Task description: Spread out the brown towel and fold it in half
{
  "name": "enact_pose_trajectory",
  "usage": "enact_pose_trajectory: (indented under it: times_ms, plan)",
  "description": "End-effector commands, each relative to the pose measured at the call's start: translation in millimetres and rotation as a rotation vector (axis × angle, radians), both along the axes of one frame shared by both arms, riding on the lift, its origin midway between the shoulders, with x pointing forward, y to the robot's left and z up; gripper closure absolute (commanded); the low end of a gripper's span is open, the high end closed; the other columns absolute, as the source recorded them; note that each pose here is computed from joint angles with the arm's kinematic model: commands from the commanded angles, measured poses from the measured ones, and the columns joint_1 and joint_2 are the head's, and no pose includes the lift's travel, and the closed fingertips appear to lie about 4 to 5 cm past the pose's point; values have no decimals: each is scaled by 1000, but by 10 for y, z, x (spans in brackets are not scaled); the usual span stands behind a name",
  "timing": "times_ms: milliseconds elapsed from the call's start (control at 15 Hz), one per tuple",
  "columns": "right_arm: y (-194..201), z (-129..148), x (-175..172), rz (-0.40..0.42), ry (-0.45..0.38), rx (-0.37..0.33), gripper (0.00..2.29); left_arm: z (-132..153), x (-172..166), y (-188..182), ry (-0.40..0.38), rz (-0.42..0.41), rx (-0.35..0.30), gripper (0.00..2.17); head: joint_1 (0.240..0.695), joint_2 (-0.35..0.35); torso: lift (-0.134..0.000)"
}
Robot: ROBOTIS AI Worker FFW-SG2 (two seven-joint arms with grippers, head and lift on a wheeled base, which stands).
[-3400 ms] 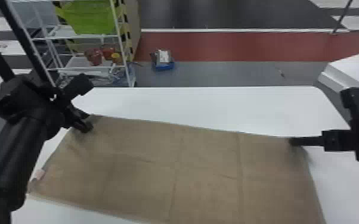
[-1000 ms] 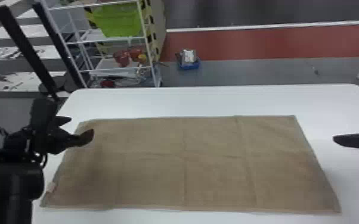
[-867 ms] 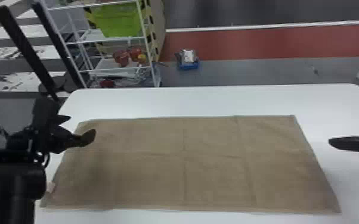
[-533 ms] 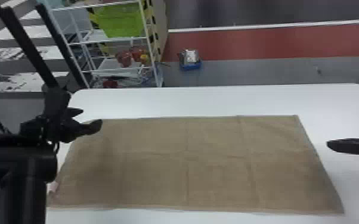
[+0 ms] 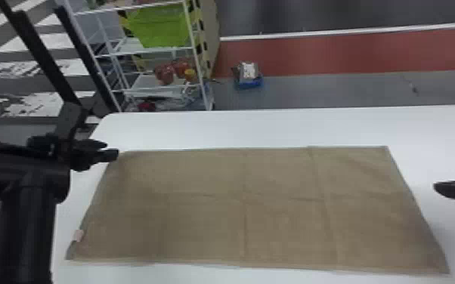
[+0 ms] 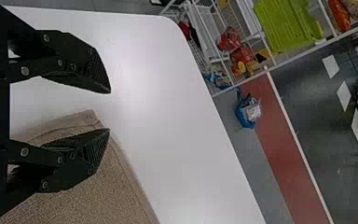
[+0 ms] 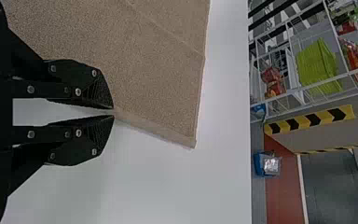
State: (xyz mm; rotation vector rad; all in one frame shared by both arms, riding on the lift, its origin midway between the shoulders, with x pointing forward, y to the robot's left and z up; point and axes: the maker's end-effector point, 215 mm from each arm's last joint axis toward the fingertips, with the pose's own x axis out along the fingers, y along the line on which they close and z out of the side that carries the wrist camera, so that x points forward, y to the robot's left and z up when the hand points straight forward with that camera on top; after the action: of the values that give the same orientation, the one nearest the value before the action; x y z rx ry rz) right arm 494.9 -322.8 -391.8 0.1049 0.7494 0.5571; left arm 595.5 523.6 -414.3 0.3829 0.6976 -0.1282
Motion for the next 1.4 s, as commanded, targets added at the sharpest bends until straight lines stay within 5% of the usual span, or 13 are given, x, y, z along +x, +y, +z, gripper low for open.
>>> enact_pose_trajectory:
  times_ms: [0,333,933,1333]
  plan:
    - [33,-3,5,9,-3,-3,964,-16,-21,50,29,-7,5,704,695,195,-134]
    - [-22,-11,-18,-2,1,0,964,-107,-35,-58,94,-26,-31,491,695,203,-134]
    - [-72,-23,-59,-10,7,13,964,-213,37,-44,171,-32,7,502,695,183,-134]
    - [-152,32,-46,-20,-1,10,964,-172,94,13,155,-14,30,502,695,189,-134]
